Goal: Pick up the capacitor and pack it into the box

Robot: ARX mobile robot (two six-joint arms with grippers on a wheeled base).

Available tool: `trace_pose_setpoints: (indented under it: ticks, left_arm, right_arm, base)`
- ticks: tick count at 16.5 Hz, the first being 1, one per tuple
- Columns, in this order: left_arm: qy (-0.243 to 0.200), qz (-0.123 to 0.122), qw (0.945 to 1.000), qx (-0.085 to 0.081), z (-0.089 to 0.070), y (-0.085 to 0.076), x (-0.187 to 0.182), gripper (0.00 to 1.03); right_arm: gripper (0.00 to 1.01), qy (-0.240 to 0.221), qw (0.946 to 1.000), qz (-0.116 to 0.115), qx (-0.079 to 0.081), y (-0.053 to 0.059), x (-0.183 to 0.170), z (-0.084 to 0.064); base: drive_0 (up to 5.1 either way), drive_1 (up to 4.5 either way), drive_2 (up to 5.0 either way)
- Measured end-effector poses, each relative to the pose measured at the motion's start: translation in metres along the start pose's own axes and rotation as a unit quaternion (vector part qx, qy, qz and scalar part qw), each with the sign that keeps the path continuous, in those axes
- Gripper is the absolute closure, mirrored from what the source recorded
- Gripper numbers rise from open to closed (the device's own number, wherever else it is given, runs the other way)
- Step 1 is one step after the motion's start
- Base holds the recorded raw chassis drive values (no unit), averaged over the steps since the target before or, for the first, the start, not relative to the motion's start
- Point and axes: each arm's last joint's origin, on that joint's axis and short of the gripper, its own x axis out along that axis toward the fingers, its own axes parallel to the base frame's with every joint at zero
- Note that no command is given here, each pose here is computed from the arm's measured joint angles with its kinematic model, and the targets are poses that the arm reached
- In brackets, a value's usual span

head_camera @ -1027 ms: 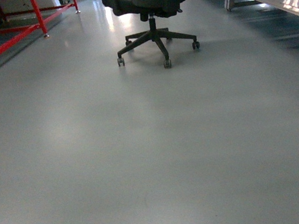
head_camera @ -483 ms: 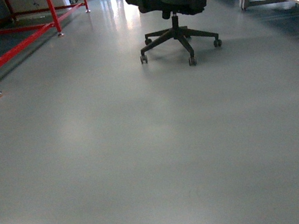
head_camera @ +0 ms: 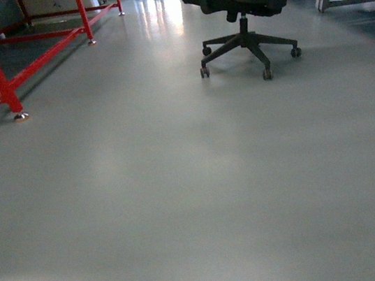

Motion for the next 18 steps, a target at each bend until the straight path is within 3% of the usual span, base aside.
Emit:
trace_pose_setpoints:
  ticks: [18]
  left_arm:
    - [-0.002, 0.0, 1.0, 0.0, 0.0003, 0.0, 0.0, 0.59]
  right_arm:
    - [0.03, -0.001, 1.0, 0.0, 0.0, 0.0, 0.0, 0.0003]
  base:
    - [-4.9, 2.55, 2.6]
